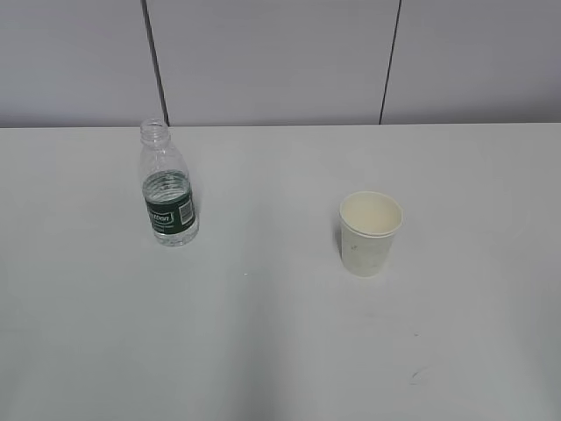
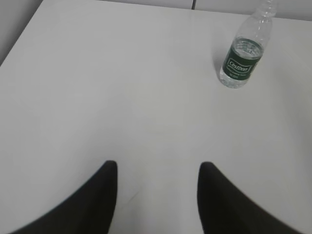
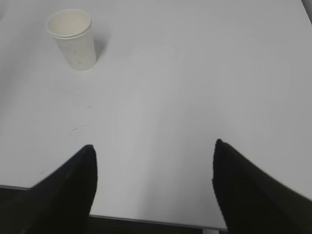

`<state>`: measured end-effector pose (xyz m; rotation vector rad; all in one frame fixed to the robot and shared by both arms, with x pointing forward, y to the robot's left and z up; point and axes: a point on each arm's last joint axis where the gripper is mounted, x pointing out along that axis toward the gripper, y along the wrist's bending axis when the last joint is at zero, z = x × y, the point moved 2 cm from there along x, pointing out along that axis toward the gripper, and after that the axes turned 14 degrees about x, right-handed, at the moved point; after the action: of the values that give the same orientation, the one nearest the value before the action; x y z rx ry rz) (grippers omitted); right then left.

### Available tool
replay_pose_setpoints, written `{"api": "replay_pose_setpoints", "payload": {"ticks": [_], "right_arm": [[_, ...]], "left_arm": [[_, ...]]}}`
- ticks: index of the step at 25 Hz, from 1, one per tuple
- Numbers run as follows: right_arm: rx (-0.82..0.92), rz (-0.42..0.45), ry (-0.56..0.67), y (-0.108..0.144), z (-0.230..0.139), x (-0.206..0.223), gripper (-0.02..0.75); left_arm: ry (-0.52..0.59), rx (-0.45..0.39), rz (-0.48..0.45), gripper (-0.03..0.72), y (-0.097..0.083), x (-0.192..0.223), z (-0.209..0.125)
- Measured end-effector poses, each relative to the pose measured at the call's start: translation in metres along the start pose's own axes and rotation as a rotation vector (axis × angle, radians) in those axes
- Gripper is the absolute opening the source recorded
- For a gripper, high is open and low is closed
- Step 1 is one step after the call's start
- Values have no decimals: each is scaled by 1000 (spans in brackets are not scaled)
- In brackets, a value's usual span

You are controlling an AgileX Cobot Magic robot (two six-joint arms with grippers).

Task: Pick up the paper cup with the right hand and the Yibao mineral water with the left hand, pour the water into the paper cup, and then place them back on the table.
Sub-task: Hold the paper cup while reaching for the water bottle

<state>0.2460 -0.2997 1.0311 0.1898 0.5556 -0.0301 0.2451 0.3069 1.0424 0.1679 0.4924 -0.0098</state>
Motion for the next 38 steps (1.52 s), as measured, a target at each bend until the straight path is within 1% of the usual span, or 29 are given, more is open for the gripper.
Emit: {"api": "replay_pose_setpoints", "payload": {"ticks": [19,22,23,24,25,26,29,30,33,35,36,37,38], "right_arm": [[0,0,0,0,0,0,577],[0,10,-47,1,7,-4,577],[0,16,-73,2,10,-5,577],[0,21,-94,3,12,-6,577],[0,27,-120,3,15,-6,577],[1,33,-142,4,18,-6,577],[1,43,-188,7,32,-1,577],[1,48,-208,8,37,1,577],[0,63,-275,12,53,9,577],[0,67,-290,13,57,13,577],[0,77,-331,15,64,21,577],[-1,80,-344,16,68,32,577],[-1,80,-344,16,68,32,577]], "left_arm": [[0,1,2,342,0,0,0],[-13,1,5,342,1,-1,2],[-44,2,11,342,1,-3,6],[-44,2,11,342,1,-3,6],[-130,4,27,342,4,-7,16],[-184,4,35,342,4,-9,23],[-299,5,48,342,6,-12,36],[-324,5,51,342,7,-11,41],[-341,27,54,342,7,-5,51],[-367,47,59,342,8,1,59],[-367,47,59,342,8,1,59],[-445,56,67,342,8,14,71],[-445,56,67,342,8,14,71]]}}
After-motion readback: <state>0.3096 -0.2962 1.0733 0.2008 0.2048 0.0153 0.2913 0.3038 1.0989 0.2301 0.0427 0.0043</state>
